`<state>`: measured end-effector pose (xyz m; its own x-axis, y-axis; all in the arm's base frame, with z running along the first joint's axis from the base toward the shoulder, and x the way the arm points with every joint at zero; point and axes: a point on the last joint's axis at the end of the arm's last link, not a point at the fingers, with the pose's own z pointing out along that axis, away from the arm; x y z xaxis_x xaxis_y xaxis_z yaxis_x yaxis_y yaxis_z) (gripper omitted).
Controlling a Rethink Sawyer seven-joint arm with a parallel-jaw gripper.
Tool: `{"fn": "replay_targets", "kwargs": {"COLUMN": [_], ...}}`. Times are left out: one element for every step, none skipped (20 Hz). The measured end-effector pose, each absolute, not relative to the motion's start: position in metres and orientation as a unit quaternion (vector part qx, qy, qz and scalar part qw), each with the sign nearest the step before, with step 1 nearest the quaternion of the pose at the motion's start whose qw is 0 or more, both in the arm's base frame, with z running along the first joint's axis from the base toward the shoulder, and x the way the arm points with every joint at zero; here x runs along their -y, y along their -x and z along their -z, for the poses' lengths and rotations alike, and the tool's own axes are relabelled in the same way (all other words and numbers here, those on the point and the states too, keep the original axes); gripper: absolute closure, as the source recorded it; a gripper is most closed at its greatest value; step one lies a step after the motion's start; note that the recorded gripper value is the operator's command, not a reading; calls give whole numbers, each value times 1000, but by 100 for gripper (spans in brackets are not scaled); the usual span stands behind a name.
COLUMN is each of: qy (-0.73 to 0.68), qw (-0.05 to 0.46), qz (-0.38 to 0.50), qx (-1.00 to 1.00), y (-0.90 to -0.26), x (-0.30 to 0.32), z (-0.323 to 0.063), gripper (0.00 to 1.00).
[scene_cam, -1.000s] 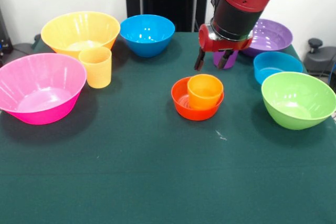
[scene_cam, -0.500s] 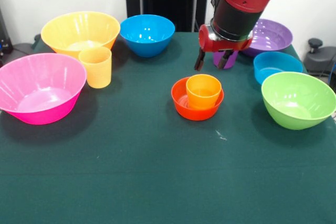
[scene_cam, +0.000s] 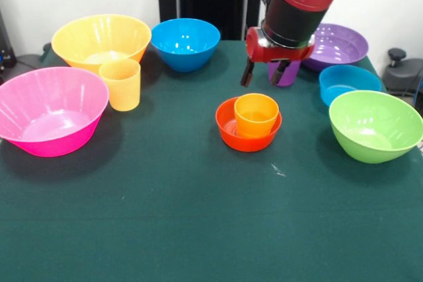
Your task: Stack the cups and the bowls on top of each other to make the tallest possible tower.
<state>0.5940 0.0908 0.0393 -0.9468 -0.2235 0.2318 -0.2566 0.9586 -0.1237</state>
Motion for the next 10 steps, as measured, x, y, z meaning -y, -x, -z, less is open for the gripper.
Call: {"fn": "replay_targets", "kwargs": {"qy": [-120, -116, -111, -104, -95, -89, -85, -74, -67, -62], "qw": [108, 108, 109, 110, 112, 113, 114, 116, 117, 117], "qz": [-76, -75, -74, -72, -71, -70, -69, -67, -65, -64], "qx": [984, 985, 985, 986, 987, 987, 987, 988, 989, 989], "y": [-594, -593, -592, -589, -586, -583, -581, -576, -572, -570], "x": [-88, -82, -75, -65, -51, -43, -37, -23, -14, -7], "z": [-41, -44, -47, -52, -57, -60, -61, -64, -65, -65], "gripper": [0, 0, 0, 0, 0, 0, 0, 0, 0, 0]}}
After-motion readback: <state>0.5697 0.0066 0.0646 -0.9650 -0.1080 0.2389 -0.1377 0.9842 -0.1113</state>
